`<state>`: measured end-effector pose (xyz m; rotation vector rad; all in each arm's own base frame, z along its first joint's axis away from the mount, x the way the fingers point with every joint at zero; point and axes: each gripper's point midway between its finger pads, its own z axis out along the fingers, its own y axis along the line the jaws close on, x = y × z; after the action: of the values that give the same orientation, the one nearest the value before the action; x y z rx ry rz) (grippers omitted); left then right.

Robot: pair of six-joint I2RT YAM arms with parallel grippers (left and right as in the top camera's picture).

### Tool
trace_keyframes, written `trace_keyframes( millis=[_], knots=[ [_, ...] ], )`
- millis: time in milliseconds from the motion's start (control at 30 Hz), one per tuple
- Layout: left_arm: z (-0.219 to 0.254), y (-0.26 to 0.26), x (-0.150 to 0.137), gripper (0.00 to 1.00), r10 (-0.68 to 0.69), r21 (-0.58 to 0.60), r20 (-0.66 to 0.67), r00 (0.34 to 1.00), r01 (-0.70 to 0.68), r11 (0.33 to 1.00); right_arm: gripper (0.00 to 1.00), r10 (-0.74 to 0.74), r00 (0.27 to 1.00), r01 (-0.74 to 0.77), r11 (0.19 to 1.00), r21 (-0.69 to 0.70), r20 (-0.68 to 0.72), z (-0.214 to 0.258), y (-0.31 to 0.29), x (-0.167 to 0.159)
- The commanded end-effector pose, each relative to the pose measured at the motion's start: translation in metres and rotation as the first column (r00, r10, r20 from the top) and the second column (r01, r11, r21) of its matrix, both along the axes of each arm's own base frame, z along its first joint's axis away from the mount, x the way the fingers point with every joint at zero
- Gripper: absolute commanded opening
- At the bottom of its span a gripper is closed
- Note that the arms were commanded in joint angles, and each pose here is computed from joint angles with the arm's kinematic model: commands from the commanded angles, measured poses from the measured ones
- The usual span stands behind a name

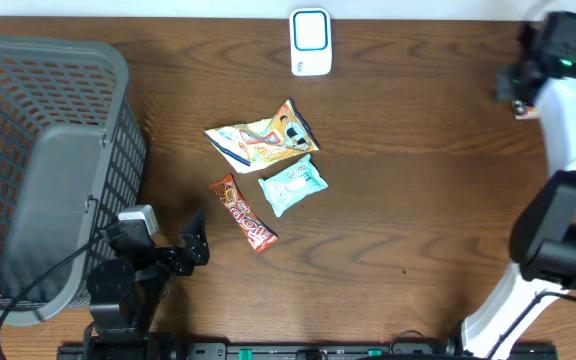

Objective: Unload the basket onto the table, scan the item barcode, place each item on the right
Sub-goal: 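Move the right gripper back to the mint-green wipes pack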

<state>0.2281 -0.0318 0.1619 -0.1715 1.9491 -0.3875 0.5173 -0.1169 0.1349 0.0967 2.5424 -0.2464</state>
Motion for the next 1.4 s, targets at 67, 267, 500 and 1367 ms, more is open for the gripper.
trace_keyframes(
  millis=[67,267,500,1367],
  knots=[
    [-0.001,0.001,0.000,0.98,0.000,0.014,0.002,1.000,0.000,1.000,0.61,0.176,0.984,-0.180,0.928,0.327,0.041,0.023,0.148,-0.006],
    [-0.001,0.001,0.000,0.98,0.000,0.014,0.002,1.000,0.000,1.000,0.67,0.364,0.928,-0.284,0.828,0.483,-0.078,0.012,0.260,-0.055],
    [-0.001,0.001,0.000,0.98,0.000,0.014,0.002,1.000,0.000,1.000,0.93,0.561,0.804,-0.438,0.783,0.441,-0.198,-0.001,0.361,-0.127],
    [-0.001,0.001,0.000,0.98,0.000,0.014,0.001,1.000,0.000,1.000,0.89,0.345,0.901,-0.381,0.920,-0.097,-0.263,-0.101,0.429,-0.174]
  ],
)
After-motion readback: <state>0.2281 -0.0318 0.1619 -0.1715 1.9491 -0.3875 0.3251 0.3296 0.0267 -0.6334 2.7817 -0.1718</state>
